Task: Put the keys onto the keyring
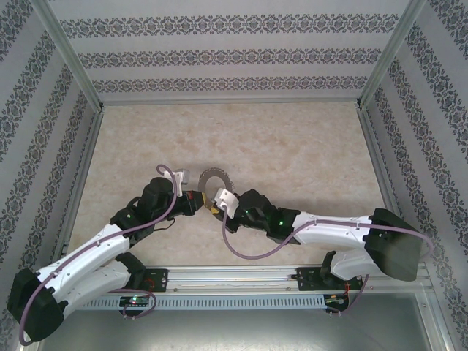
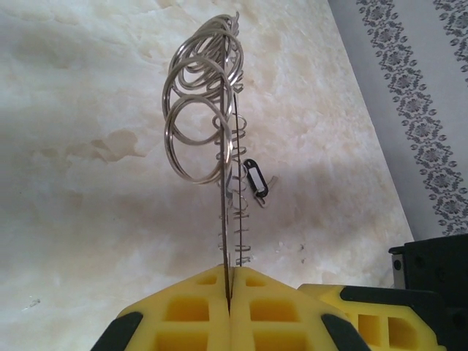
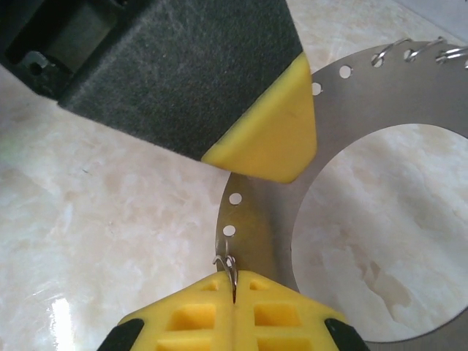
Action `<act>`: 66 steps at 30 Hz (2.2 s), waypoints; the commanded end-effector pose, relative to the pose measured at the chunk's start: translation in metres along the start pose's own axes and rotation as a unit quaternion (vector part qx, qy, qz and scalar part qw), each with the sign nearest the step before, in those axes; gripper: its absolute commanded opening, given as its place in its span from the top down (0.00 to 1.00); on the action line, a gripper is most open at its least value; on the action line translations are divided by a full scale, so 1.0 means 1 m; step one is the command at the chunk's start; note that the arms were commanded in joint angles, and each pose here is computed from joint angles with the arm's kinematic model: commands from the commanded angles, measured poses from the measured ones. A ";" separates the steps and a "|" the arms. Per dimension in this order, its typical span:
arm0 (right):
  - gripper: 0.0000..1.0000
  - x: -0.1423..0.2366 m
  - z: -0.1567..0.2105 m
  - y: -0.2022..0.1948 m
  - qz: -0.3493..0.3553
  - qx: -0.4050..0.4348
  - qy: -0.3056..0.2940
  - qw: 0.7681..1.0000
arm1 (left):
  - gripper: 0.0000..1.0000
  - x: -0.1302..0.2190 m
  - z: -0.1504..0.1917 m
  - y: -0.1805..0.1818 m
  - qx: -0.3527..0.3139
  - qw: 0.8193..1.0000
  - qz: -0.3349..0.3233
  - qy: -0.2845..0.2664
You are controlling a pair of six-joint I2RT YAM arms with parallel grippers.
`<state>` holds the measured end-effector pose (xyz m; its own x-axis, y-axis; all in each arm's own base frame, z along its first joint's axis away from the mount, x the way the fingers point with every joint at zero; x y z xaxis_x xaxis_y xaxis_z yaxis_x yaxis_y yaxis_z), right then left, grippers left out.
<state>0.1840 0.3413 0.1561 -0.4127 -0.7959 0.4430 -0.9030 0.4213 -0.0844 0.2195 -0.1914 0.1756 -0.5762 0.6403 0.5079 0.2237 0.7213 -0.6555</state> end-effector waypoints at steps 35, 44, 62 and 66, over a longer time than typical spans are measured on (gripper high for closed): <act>1.00 0.062 -0.059 -0.020 0.078 0.051 -0.230 0.969 | 1.00 -0.004 0.028 0.028 0.012 0.997 -0.053 0.047; 1.00 0.052 -0.059 -0.017 0.077 0.086 -0.214 0.970 | 1.00 -0.006 0.028 0.018 0.025 0.998 -0.025 0.051; 0.49 0.057 -0.004 0.031 -0.080 0.016 -0.070 0.994 | 1.00 0.002 0.003 -0.002 -0.028 0.999 -0.011 0.022; 0.49 0.044 -0.001 0.023 -0.039 0.026 -0.047 0.998 | 1.00 0.004 -0.008 -0.012 -0.026 1.000 0.001 0.002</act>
<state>0.1407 0.3102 0.1699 -0.3223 -0.8790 0.3514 -0.9463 0.3096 -0.0933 0.2100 -0.1923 0.1613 -0.5140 0.6291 0.5831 0.2157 0.7528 -0.6219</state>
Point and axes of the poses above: each hand's point on the last joint's axis, 136 mm out from that joint toward the fingers, its own x axis back along the fingers, its own y axis along the line the jaws close on, z = x × y, the point moved 2 cm from there along x, back along the fingers, and after that the axes turned 2 degrees about x, right-handed, at the moved point
